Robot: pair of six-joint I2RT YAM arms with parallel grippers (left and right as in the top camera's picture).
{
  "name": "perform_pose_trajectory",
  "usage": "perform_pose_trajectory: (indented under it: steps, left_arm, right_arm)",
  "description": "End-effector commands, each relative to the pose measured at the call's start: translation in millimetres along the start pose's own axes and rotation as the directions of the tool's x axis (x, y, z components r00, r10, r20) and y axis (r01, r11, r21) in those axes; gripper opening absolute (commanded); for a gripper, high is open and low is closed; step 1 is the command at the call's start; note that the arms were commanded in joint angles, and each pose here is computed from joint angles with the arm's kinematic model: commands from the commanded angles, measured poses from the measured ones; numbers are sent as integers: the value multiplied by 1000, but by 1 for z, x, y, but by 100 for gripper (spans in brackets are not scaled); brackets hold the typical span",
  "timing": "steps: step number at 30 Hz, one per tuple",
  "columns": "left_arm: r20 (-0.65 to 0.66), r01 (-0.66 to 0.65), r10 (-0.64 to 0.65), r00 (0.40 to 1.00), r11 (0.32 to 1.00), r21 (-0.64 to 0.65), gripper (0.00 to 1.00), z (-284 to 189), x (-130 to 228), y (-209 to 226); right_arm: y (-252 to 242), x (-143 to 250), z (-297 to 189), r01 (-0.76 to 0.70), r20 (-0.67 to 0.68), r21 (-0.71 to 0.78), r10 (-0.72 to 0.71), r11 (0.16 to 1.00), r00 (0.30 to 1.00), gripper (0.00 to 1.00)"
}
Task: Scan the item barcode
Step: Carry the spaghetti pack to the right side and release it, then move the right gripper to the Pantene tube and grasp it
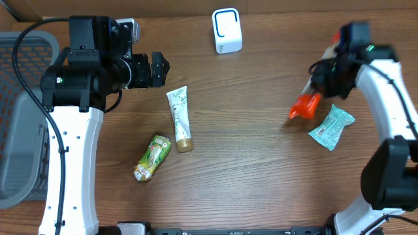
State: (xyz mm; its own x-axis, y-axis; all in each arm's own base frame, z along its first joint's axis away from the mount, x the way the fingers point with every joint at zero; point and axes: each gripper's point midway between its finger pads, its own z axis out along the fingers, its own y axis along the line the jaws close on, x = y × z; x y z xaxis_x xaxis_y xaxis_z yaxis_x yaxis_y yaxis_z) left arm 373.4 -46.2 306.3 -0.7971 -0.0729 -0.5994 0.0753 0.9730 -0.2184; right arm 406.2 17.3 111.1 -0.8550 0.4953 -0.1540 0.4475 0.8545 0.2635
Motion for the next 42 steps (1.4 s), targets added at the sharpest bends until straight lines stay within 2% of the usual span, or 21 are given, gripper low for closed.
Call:
perform_pose_trajectory:
  steps: [1,5,6,8,10,11,14,17,22,27,33,42]
  left_arm:
    - [9,-22,22,1000,1000,-1,100,-1,-4,-1]
    - [9,-22,22,1000,1000,-1,100,-1,-4,-1]
    - [9,-22,22,1000,1000,-1,100,-1,-4,-1]
    - [9,-22,22,1000,1000,-1,99,-1,-4,-1]
    - [9,-22,22,1000,1000,-1,100,-1,-4,-1]
    - [9,-22,22,1000,1000,-1,100,-1,-4,-1]
    - [9,-22,22,1000,1000,-1,100,-1,-4,-1]
    - [9,-22,22,1000,1000,-1,99,-1,-4,-1]
    - [9,-22,22,1000,1000,-1,100,-1,-4,-1]
    - [9,-22,22,1000,1000,-1,100,-1,-4,-1]
    - [10,-22,22,1000,1000,-1,100,-1,-4,-1]
    - [9,-22,22,1000,1000,-1,100,-1,-4,-1]
  right_arm:
    - [-13,-6,13,-146,71,-22,147,989,987,4]
    - [-48,-5,26,-242,95,54,236,969,967,4]
    - [-56,-4,25,-255,94,78,248,964,964,8]
    - [-66,-2,24,-260,84,99,252,961,964,42]
    - [-70,5,23,-218,44,106,214,970,976,94]
    - [-69,10,23,-185,13,101,185,978,983,100]
    - [-61,28,18,-115,-86,63,120,991,989,100]
    - [-42,38,3,-38,-130,3,38,999,991,100]
    - [20,50,-27,137,-96,-132,-150,982,984,100]
    - [107,80,-21,325,-23,-290,-346,900,938,100]
    - [191,137,21,532,61,-348,-547,772,835,99]
    - [252,236,98,717,89,-403,-756,569,649,96]
